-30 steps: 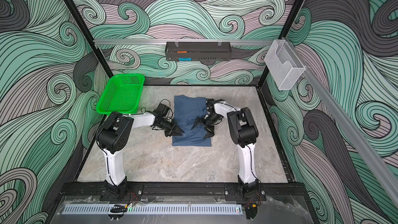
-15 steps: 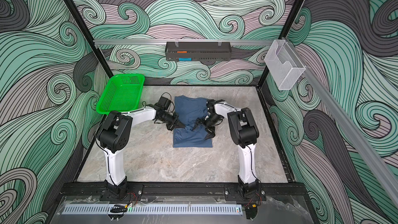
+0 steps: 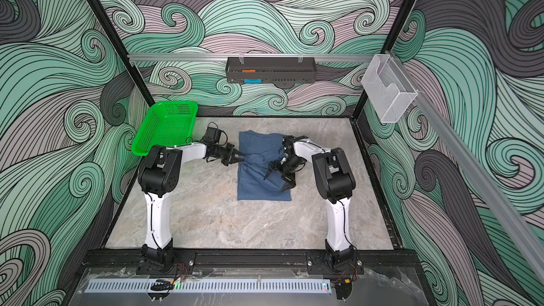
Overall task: Fold and stack t-shirts
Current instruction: Fold the T-shirt.
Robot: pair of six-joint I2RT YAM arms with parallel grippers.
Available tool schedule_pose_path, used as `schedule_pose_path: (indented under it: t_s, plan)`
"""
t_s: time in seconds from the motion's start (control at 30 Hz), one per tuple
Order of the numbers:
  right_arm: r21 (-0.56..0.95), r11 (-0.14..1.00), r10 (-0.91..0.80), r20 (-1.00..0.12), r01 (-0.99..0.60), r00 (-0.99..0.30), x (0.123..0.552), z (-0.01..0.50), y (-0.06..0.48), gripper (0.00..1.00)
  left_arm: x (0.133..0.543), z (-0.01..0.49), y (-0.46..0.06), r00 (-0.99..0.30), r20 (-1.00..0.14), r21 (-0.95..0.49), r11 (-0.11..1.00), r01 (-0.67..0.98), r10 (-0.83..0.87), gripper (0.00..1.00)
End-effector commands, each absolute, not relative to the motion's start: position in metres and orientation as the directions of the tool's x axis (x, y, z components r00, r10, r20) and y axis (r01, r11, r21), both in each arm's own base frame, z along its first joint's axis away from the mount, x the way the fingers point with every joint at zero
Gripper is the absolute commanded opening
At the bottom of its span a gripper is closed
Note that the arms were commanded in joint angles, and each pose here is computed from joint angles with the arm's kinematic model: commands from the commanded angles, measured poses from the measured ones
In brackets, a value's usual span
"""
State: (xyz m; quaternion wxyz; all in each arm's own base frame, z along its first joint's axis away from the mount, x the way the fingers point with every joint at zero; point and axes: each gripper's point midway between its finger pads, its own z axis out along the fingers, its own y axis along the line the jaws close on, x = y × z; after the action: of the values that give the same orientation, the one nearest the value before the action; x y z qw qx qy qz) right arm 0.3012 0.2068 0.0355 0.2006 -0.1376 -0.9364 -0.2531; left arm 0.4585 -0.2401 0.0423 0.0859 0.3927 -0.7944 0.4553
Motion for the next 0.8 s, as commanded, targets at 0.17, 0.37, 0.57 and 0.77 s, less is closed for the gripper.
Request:
schedule_pose_path:
  t_s: [0.17,0.37,0.57,0.77]
  plan:
    - [0.422,0.849,0.16,0.366,0.317,-0.917,0.31,0.054,0.198,0.97,0.491,0.091,-0.242,-0.734,0.417,-0.749,0.255,-0.612,-0.537,0.73]
    - [0.485,0.826,0.151,0.304,0.289,-0.941,0.339,0.074,0.209,0.98,0.459,0.116,-0.247,-0.788,0.39,-0.754,0.325,-0.57,-0.477,0.73]
    - [0.507,0.801,0.163,0.324,0.317,-0.932,0.357,0.072,0.222,0.98,0.428,0.12,-0.244,-0.799,0.388,-0.746,0.353,-0.565,-0.459,0.72]
    - [0.51,0.787,0.175,0.355,0.347,-0.918,0.371,0.061,0.235,0.98,0.415,0.107,-0.241,-0.786,0.419,-0.725,0.353,-0.591,-0.455,0.72]
